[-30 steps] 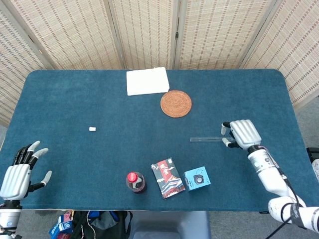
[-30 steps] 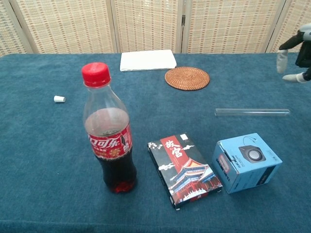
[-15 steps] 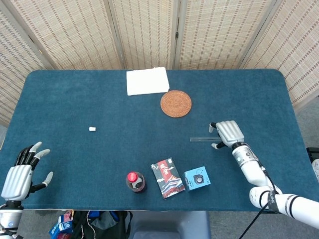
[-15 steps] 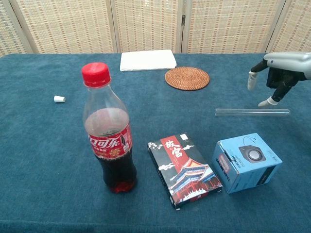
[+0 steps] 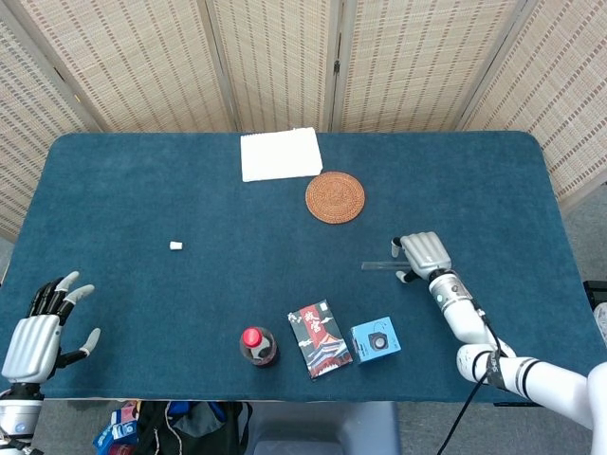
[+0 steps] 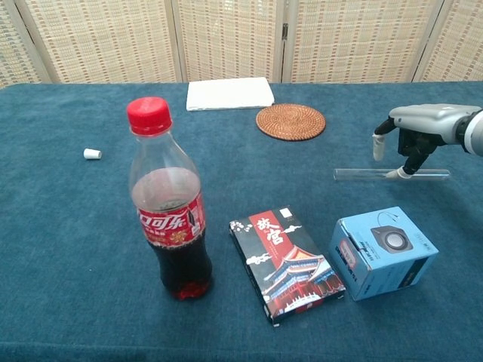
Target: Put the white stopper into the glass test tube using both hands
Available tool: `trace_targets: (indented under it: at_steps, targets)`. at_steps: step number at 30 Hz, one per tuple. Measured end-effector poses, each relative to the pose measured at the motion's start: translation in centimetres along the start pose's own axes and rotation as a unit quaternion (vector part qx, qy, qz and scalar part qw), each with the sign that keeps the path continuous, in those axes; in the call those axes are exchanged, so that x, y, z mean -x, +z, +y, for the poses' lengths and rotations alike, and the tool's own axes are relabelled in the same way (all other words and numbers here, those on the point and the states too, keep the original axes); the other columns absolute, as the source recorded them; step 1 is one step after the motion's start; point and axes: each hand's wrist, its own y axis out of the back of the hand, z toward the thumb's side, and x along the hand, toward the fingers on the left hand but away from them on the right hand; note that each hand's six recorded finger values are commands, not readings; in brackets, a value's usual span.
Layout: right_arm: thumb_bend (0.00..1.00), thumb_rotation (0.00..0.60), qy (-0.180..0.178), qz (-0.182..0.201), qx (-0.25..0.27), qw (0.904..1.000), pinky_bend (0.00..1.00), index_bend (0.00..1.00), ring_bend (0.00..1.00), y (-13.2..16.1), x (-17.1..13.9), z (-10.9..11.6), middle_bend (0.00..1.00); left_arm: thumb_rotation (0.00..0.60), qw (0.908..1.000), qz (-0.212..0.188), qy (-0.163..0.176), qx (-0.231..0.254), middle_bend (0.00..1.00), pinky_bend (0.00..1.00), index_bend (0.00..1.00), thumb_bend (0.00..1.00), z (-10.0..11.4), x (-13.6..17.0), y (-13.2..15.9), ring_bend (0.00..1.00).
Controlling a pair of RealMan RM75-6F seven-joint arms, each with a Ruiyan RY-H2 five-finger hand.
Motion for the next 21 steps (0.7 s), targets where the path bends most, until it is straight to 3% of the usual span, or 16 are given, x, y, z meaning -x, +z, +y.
trace_targets:
  at_steps: [21]
  targets:
    - [0.25, 0.6, 0.016, -0.016, -0.012, 0.9997, 1.0, 0.48, 1.0, -0.61, 0.74, -0.91, 1.0, 0.6, 1.0, 0.002, -0.003, 0.001, 0.06, 0.0, 0.19, 0.32, -0.43, 0.03, -0.29, 0.04]
